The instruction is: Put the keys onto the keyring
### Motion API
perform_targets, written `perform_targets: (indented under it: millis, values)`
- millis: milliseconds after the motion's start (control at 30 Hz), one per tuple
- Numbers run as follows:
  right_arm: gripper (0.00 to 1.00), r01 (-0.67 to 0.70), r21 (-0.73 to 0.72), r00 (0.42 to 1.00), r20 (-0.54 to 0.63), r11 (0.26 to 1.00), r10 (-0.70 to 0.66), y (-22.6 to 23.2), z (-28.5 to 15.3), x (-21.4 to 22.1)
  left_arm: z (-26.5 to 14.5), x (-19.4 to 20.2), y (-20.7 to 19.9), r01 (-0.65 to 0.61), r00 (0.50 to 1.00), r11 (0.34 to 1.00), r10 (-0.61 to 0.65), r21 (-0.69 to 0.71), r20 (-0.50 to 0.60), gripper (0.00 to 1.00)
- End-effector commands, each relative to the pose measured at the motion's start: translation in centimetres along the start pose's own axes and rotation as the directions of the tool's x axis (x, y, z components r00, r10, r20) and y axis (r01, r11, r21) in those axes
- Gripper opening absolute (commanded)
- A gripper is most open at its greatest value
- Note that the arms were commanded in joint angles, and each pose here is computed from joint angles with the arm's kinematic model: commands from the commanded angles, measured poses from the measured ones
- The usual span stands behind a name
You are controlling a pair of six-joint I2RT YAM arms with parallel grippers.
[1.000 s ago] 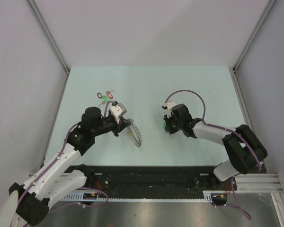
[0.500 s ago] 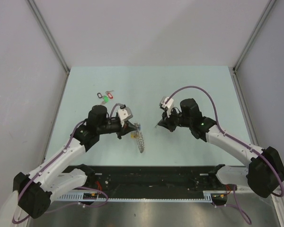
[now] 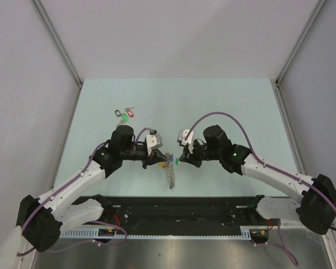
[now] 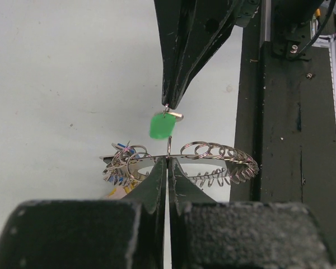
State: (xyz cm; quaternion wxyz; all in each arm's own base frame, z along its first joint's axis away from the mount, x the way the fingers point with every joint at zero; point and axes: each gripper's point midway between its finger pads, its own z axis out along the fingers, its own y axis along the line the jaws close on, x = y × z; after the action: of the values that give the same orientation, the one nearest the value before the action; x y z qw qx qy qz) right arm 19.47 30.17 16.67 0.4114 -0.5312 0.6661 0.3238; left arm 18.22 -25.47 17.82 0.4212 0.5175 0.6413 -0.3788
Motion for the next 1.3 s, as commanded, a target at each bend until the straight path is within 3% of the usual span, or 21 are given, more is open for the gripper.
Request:
perform_targets:
  millis: [0,700,1267]
  values:
    - [0.0,0.068,0.029,0.996,0.058,0.997,-0.07,-0.1,-0.6,-2.5,0.3,-1.9,-1.0,-0.104,0.992,0.992,0.098,0.073,0.075,0.0]
    - [0.0,0.15,-0.064,0.98,0.139,0.987,-0.14,3.1,-1.2,-4.1,0.5,-2.3,-2.4,-0.139,0.987,0.981,0.126,0.137,0.1,0.0]
    - [0.0,0.151,-0.063,0.982,0.126,0.987,-0.142,3.1,-0.9,-3.8,0.4,-2.6,-2.7,-0.146,0.985,0.978,0.131,0.147,0.11,0.0]
